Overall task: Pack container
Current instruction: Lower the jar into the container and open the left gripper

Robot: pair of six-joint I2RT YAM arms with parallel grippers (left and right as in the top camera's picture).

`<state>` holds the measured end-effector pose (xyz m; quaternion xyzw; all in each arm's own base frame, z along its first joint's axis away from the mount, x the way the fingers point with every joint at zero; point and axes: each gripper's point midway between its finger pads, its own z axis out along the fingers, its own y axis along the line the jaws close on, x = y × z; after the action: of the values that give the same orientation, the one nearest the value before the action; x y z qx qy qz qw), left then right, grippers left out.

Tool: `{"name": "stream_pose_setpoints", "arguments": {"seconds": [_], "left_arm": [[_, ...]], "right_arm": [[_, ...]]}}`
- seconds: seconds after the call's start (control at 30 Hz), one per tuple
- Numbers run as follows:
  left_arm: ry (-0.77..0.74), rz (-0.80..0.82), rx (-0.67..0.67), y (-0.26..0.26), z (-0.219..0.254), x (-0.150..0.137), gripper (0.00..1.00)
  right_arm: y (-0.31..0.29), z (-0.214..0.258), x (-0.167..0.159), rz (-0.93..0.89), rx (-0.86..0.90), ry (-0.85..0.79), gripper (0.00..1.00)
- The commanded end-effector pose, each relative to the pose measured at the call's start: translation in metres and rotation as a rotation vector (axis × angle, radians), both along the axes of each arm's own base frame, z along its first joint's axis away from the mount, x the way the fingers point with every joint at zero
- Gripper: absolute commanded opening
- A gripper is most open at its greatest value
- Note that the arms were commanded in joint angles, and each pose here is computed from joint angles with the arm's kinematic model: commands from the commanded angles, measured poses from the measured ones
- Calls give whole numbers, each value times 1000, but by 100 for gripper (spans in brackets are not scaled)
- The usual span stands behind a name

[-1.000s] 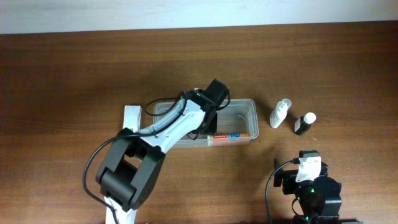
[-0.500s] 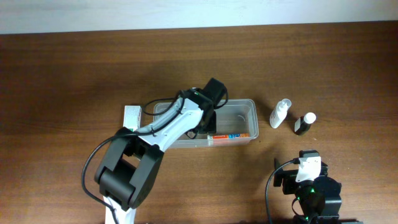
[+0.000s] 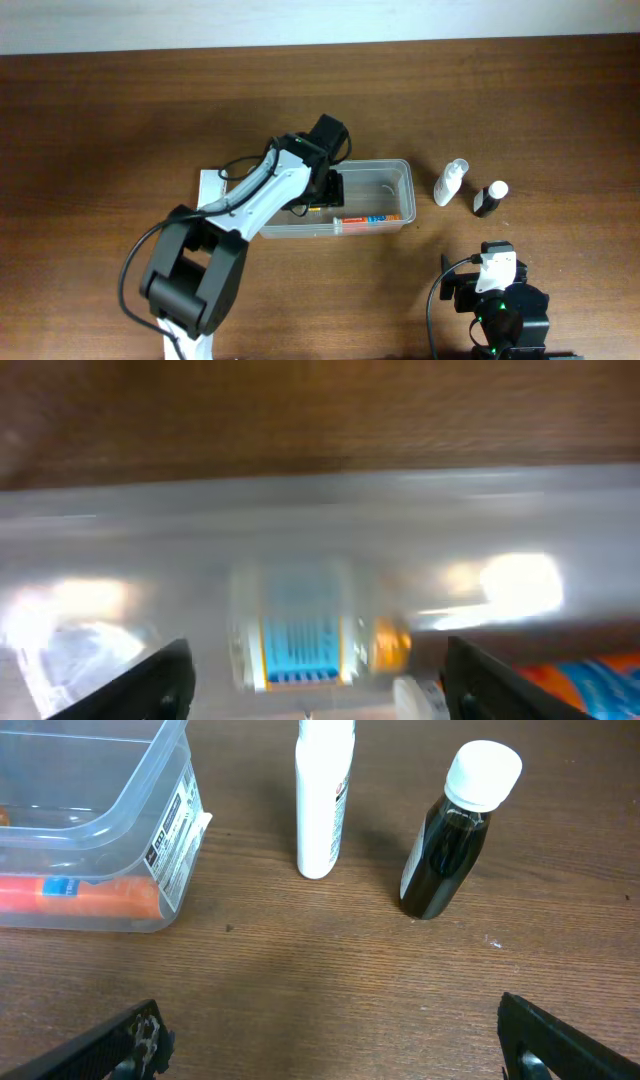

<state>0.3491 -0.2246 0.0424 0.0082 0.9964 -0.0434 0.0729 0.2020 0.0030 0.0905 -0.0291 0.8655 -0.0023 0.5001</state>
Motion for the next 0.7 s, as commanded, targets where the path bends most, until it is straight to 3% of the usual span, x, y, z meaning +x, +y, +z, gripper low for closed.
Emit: {"name": "stream_pose_setpoints", "arguments": {"seconds": [0.0, 0.07, 0.17, 0.3, 0.33, 0.5, 0.67], "left_arm": [[-85, -36, -34, -4, 39, 8, 80], [-69, -43, -24, -2, 43, 1, 79], [-35, -62, -25, -5, 46, -13, 68], [45, -107, -133, -28, 48, -33, 69], [70, -120, -139, -32, 48, -41, 57], [72, -185, -137, -46, 48, -54, 26], [55, -256, -134, -61, 46, -62, 9]], "right_arm": [[0, -1, 0, 4, -2, -3, 98], [0, -1, 0, 5, -2, -3, 99], [0, -1, 0, 5, -2, -3, 98], [0, -1, 0, 5, -2, -3, 98], [0, -1, 0, 4, -2, -3, 98], [0, -1, 0, 4, -2, -3, 98], [0, -1, 0, 4, -2, -3, 98]]}}
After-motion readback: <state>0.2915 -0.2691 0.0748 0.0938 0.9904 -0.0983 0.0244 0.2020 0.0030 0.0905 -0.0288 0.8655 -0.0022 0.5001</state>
